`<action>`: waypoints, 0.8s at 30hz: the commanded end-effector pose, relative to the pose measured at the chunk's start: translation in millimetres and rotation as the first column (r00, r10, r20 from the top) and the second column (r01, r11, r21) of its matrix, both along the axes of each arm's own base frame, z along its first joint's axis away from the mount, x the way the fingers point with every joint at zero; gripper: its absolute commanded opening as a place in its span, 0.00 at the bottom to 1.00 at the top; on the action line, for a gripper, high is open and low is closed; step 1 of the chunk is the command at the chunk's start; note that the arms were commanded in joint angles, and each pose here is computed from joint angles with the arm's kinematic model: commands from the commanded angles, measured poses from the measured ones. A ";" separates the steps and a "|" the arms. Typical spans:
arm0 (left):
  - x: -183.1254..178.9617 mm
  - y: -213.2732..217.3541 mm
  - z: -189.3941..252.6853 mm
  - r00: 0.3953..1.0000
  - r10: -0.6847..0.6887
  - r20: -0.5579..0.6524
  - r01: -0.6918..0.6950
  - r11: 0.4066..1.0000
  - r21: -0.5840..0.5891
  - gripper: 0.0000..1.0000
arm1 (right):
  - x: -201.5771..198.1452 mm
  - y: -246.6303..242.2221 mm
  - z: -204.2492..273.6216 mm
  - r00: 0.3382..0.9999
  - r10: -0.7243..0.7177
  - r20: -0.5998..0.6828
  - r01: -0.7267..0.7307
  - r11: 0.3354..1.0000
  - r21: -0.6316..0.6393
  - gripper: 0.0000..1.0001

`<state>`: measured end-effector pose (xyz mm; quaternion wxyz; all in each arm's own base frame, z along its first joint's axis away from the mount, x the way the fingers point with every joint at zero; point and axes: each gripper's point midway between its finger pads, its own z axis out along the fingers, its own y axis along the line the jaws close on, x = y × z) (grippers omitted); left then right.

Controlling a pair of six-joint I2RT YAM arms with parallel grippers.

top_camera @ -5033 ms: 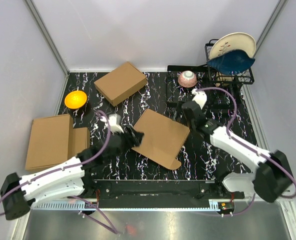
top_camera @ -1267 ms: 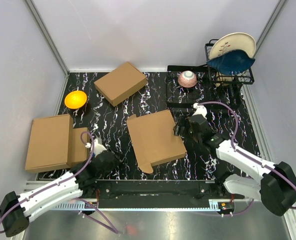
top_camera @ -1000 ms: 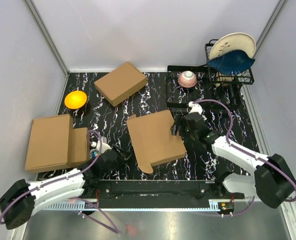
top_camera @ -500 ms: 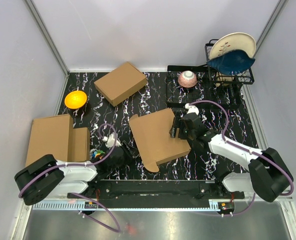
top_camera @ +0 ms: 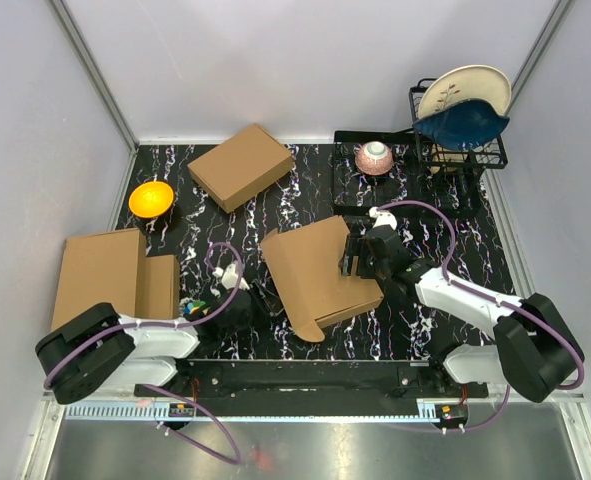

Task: Fold the paper box
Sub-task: Adjust the paper box at the center of the board.

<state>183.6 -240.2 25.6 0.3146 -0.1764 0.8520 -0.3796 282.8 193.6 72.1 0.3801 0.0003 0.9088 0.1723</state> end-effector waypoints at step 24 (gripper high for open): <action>-15.6 77.0 -5.7 0.970 0.233 -0.068 -0.216 0.957 0.191 0.47 | -0.5 -6.2 30.4 0.999 -0.029 0.035 0.028 0.999 0.014 0.87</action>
